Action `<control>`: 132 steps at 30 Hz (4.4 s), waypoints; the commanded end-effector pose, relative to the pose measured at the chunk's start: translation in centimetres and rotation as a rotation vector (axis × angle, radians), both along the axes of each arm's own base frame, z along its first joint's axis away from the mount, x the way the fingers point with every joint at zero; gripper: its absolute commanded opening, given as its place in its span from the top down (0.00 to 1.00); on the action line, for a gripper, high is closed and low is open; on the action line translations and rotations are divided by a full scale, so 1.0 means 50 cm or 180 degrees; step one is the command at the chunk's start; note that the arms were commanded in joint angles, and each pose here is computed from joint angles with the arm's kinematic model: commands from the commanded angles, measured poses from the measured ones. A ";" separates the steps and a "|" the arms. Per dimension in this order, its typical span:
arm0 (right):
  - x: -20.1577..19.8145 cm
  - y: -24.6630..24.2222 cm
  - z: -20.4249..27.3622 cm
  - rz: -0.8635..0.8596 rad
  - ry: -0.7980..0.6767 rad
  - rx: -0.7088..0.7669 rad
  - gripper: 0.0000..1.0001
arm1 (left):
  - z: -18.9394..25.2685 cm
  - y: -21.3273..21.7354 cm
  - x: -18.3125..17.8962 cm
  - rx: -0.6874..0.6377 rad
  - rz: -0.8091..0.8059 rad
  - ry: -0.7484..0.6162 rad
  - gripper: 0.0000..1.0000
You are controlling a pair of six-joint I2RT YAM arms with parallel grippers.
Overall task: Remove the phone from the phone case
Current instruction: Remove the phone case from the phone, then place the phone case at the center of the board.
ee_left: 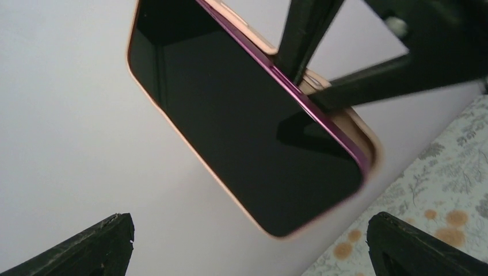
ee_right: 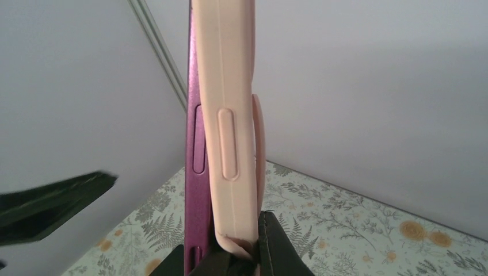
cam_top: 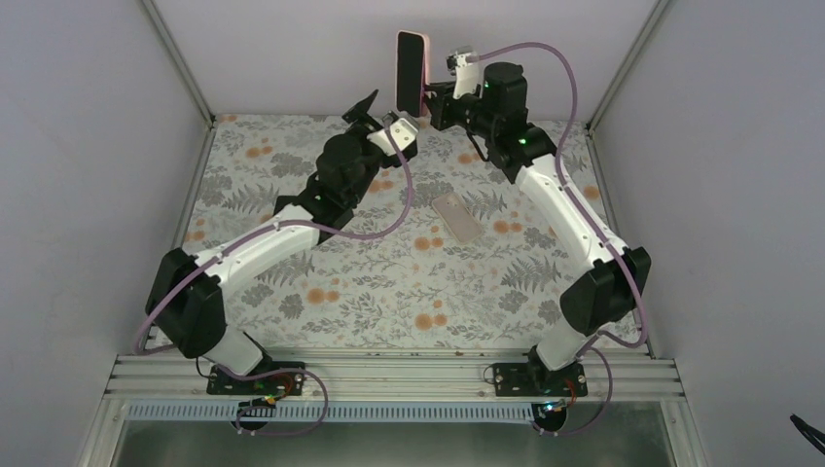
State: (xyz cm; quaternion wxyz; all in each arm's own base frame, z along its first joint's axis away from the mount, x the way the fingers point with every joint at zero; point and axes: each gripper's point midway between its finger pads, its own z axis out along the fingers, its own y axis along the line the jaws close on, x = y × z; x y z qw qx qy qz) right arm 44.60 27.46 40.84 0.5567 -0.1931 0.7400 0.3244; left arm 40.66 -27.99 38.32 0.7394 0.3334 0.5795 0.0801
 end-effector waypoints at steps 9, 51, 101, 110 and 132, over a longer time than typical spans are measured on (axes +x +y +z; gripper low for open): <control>-0.052 -0.009 0.105 0.0052 -0.0422 0.0294 0.97 | 0.102 -0.020 0.032 -0.0506 0.0085 -0.0132 0.00; -0.100 0.050 0.056 0.0734 -0.0129 0.0415 0.97 | 0.095 0.063 0.113 -0.0653 0.0858 -0.0306 0.38; -0.099 -0.456 -0.588 -0.0060 0.2313 -0.1315 0.97 | -0.528 0.210 -0.113 0.3172 0.1056 0.0709 0.98; -0.143 -0.483 -0.701 -0.0032 0.2780 -0.1275 0.97 | -0.576 0.202 -0.124 0.3202 0.0946 0.0956 0.98; -0.139 -0.688 -0.698 -0.1315 0.2819 -0.2661 0.69 | -0.742 0.166 -0.292 0.3833 -0.0502 0.2115 0.69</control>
